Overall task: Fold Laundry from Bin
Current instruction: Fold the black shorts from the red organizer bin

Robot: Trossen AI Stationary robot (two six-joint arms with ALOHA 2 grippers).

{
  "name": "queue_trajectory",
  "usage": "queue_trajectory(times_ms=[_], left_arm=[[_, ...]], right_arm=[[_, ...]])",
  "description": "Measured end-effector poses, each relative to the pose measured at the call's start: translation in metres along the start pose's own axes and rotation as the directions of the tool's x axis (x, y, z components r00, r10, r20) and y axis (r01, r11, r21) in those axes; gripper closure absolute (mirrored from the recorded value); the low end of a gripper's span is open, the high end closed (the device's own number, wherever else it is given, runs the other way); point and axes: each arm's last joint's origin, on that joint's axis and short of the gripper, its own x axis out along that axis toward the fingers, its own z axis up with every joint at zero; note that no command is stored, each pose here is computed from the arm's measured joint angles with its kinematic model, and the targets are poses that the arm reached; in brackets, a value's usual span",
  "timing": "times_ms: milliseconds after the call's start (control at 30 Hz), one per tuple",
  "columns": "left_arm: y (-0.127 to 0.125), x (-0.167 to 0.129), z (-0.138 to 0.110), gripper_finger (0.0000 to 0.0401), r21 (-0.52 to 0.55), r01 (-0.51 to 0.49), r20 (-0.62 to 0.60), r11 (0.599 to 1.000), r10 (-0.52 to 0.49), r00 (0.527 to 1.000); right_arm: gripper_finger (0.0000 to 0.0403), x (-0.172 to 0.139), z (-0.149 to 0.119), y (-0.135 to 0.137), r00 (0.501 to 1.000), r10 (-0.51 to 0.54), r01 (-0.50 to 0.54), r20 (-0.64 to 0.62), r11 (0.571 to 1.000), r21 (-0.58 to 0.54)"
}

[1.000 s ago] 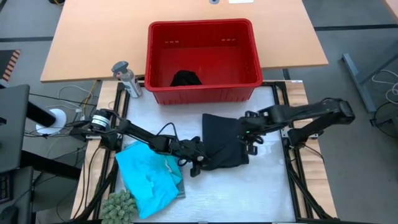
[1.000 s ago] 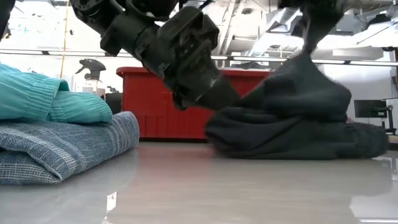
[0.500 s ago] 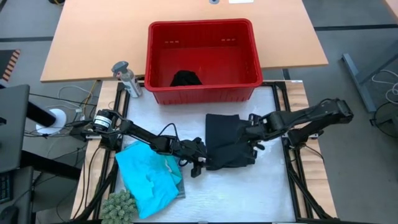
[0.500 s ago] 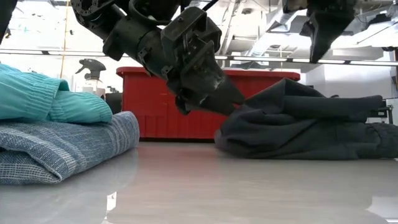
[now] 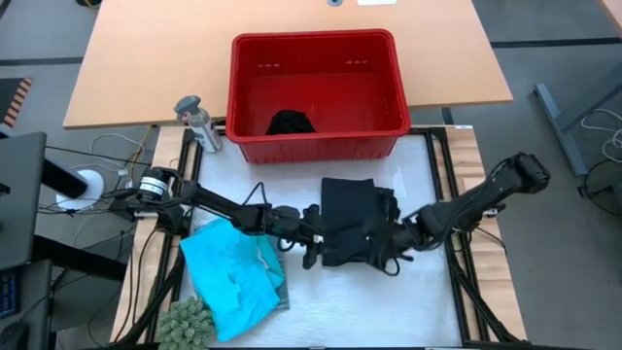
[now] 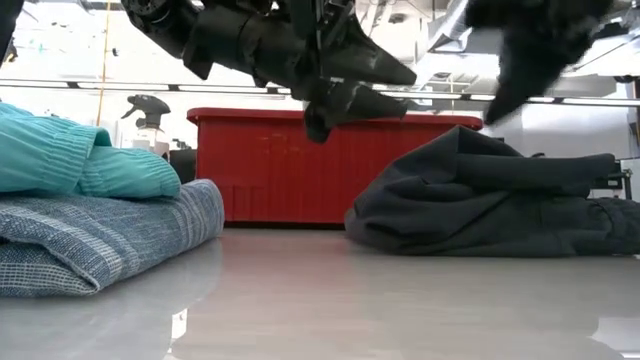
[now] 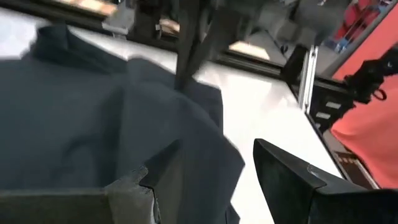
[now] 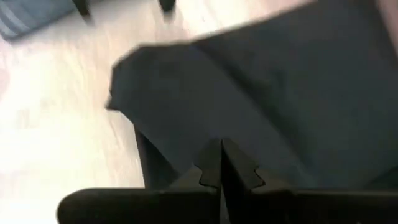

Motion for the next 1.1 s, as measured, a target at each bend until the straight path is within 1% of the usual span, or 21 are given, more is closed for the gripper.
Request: queue_trajectory(times_ms=[100, 233, 300, 400, 500, 600, 733, 833, 933, 1033, 1100], left_arm=[[0.0, 0.0, 0.001, 0.0223, 0.023, 0.002, 0.01, 1.0, -0.003, 1.0], [0.001, 0.0, -0.001, 0.0223, 0.048, -0.006, -0.016, 0.999, 0.006, 1.0], [0.001, 0.0, -0.001, 0.0223, 0.049, -0.008, -0.017, 0.999, 0.008, 1.0], [0.004, 0.005, -0.009, 0.0223, 0.051, -0.009, -0.032, 0.999, 0.011, 0.999], [0.009, 0.015, -0.024, 0.0223, 0.027, 0.001, -0.063, 1.0, 0.001, 0.998], [0.013, 0.023, -0.039, 0.0223, 0.004, -0.01, -0.093, 1.0, 0.01, 0.996], [0.018, 0.03, -0.051, 0.0223, -0.034, -0.024, -0.085, 0.999, 0.021, 0.996], [0.021, 0.036, -0.059, 0.0223, -0.064, -0.032, -0.099, 0.997, 0.025, 0.995], [0.021, 0.045, -0.065, 0.0223, -0.07, -0.005, -0.12, 0.998, -0.003, 0.993], [0.02, 0.053, -0.072, 0.0223, -0.079, 0.032, -0.15, 0.996, -0.044, 0.988], [0.021, 0.057, -0.076, 0.0223, -0.097, 0.039, -0.178, 0.995, -0.056, 0.982]], right_arm=[[0.0373, 0.015, -0.023, 0.003, 1.0, 0.015, -0.014, -0.014, 0.998, 0.063], [0.0387, 0.028, -0.053, 0.005, 0.998, 0.056, -0.053, -0.015, 0.985, 0.166], [0.0387, 0.032, -0.066, 0.006, 0.998, 0.067, -0.062, -0.022, 0.981, 0.186], [0.0378, 0.035, -0.078, 0.006, 0.997, 0.073, -0.066, -0.022, 0.974, 0.216], [0.037, 0.036, -0.084, 0.005, 0.997, 0.07, -0.06, -0.039, 0.976, 0.21], [0.0374, 0.038, -0.091, 0.002, 0.994, 0.074, -0.057, -0.074, 0.976, 0.208], [0.0383, 0.041, -0.097, 0.0, 0.989, 0.093, -0.068, -0.118, 0.977, 0.204], [0.0377, 0.042, -0.098, -0.001, 0.987, 0.095, -0.068, -0.128, 0.977, 0.202], [0.037, 0.042, -0.098, -0.001, 0.986, 0.098, -0.071, -0.133, 0.979, 0.194], [0.037, 0.042, -0.098, -0.001, 0.985, 0.101, -0.075, -0.139, 0.98, 0.183], [0.0371, 0.042, -0.099, -0.001, 0.985, 0.101, -0.074, -0.143, 0.98, 0.182]])
